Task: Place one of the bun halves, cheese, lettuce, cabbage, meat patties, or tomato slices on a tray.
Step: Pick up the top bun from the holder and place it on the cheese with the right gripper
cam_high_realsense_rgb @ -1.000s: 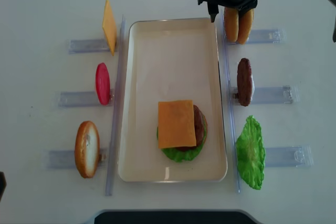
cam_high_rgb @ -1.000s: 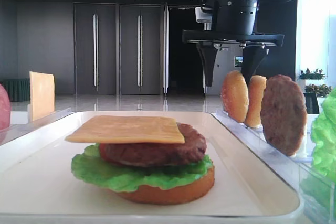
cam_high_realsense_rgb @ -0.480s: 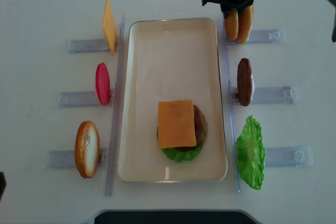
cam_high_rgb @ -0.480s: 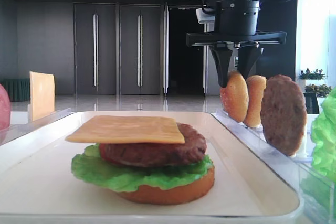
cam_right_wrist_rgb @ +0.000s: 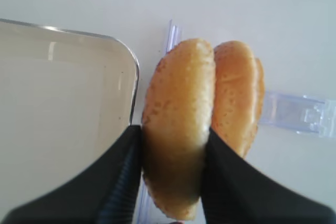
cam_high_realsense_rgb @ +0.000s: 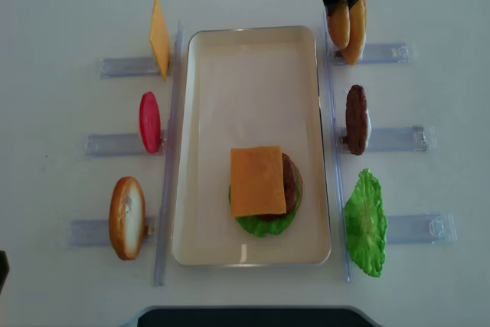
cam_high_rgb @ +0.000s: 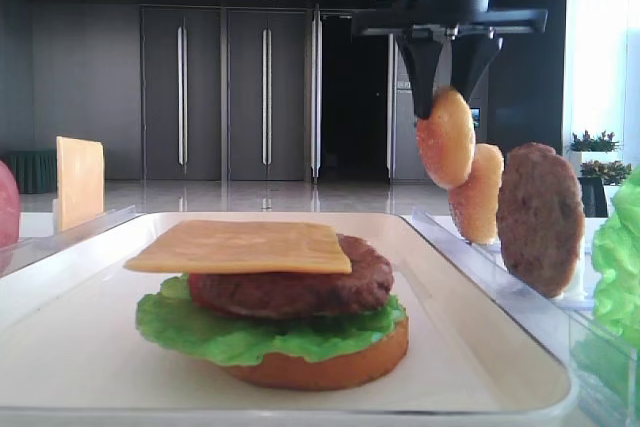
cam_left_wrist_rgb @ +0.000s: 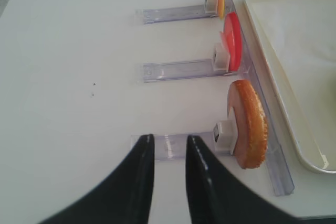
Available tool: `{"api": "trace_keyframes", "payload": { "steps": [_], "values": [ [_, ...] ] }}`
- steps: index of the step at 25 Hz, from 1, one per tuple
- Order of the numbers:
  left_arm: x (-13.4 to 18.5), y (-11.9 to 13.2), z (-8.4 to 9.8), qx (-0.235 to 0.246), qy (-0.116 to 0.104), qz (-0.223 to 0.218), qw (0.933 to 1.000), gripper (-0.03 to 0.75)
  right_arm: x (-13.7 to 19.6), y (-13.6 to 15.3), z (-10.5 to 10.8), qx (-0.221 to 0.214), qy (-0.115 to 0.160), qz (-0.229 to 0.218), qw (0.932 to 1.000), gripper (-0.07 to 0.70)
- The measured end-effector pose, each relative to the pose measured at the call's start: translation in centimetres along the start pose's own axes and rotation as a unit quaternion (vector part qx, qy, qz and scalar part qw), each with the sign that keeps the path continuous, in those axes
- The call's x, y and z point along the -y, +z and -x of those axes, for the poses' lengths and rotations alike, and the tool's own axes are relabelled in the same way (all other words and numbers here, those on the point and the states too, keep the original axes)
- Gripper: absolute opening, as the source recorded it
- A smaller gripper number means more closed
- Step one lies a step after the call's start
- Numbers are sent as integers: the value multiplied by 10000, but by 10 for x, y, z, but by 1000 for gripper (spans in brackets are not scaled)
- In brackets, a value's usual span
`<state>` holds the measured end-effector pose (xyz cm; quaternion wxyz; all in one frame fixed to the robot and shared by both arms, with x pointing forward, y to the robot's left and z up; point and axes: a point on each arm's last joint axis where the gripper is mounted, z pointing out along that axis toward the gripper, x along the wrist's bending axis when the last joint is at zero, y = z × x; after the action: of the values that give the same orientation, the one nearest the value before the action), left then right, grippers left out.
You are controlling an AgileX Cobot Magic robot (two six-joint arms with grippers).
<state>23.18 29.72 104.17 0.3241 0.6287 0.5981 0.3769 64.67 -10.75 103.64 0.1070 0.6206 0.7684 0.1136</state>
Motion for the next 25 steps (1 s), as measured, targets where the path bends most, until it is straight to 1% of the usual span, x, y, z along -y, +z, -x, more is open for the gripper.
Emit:
{"api": "trace_keyframes", "payload": {
  "steps": [3,6,8,10,12,16,20,23,25],
  "values": [
    [0,0,0,0,0,0,10000,159,-2,-25,-5,-64,-64,175,9998,235],
    [0,0,0,0,0,0,10000,159,-5,-48,-10,-155,-111,465,9987,233],
    [0,0,0,0,0,0,10000,159,-9,-63,-10,-210,-93,691,9973,233],
    [0,0,0,0,0,0,10000,159,-12,-74,-9,-206,-93,870,9960,233],
    [0,0,0,0,0,0,10000,159,-12,-80,-8,-223,-84,951,9952,233],
    [0,0,0,0,0,0,10000,159,-11,-83,-10,-382,-36,929,9949,233],
    [0,0,0,0,0,0,10000,159,-4,-95,-10,-558,11,939,9940,233],
    [0,0,0,0,0,0,10000,159,12,-107,-5,-545,10,884,9946,233],
    [0,0,0,0,0,0,10000,159,29,-116,1,-521,2,809,9954,233]
  ]
}}
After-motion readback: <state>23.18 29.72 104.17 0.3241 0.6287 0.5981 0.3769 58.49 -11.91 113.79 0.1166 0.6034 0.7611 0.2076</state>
